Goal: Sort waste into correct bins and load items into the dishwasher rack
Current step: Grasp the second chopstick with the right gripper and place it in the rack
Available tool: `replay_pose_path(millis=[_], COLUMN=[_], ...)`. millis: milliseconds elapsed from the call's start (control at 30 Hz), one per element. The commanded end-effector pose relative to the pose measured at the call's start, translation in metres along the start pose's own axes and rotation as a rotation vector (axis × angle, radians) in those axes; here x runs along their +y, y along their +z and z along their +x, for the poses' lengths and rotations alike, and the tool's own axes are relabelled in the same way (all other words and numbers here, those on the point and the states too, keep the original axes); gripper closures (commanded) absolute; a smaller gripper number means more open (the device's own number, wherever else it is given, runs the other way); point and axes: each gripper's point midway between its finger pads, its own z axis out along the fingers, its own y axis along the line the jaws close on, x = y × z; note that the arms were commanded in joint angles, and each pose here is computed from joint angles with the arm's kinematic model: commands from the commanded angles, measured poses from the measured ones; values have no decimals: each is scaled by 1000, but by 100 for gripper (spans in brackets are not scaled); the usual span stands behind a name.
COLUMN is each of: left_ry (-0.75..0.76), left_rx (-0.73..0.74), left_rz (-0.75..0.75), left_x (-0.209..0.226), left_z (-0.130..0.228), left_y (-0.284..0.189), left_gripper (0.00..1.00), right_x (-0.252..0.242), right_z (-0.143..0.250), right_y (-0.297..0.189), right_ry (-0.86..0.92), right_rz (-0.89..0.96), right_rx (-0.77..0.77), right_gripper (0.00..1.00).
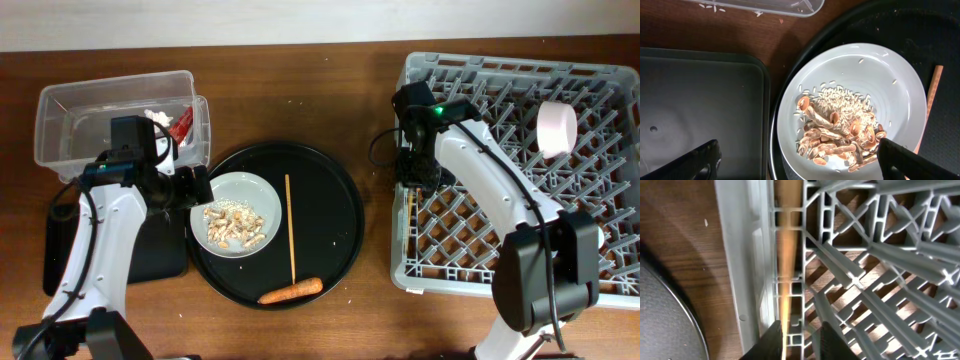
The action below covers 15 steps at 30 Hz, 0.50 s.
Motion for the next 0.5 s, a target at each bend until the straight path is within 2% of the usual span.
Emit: replay_pose_path(millis=[0,133,233,467], left_ry=[-10,-10,-10,-10], left_rx=[-19,-19,-19,-19], left_rz=[13,13,13,13], left_x=[-2,-2,-2,-2], left_z=[-3,-3,-3,-3], left_y=[-6,-6,-6,-6], left_gripper=[1,1,1,1], right_x=[-1,17,63,182], right_z=[-7,-26,-21,43], right_y=[-17,-79,-101,-44], right_ry=[11,-3,-91,-330], right_rz=[-22,-120,-224,-257], right_rx=[-41,-193,-250,-121], right_gripper=[65,61,60,55])
